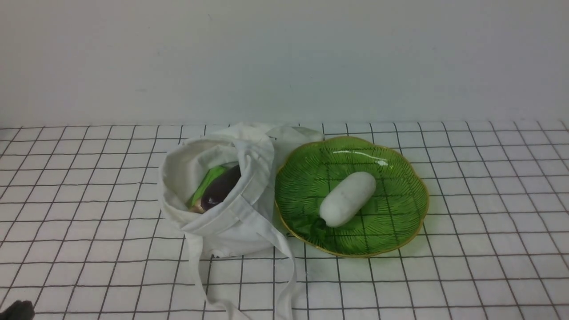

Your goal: Take vegetables from bag on white checkered tablecloth place on plate.

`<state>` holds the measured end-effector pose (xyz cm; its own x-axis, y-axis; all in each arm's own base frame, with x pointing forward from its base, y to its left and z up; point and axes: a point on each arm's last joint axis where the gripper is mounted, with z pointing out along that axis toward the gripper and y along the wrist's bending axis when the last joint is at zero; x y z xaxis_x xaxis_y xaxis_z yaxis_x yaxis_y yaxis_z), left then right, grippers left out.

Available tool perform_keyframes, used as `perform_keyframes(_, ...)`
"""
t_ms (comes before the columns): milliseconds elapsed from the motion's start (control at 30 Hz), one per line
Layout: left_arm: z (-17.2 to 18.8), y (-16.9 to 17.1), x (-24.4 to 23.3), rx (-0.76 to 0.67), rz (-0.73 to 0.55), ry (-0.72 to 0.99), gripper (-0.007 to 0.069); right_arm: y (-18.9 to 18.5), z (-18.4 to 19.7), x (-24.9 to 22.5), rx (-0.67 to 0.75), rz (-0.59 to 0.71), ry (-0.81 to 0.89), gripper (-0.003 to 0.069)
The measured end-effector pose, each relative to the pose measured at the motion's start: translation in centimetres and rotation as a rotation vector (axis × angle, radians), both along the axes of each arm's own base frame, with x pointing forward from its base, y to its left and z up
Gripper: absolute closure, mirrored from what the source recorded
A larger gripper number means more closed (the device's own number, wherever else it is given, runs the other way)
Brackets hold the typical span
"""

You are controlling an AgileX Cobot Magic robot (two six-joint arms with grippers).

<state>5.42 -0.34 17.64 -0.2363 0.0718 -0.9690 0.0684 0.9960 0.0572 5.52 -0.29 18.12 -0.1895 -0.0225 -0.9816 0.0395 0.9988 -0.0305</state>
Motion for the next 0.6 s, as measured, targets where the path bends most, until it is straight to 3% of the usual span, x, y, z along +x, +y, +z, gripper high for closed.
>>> perform_keyframes(600, -0.58, 0.0, -0.17, -0.003, 0.002, 0.062, 0.0633, 0.0, -0.01, 0.0, 0.0, 0.0, 0.001, 0.0676)
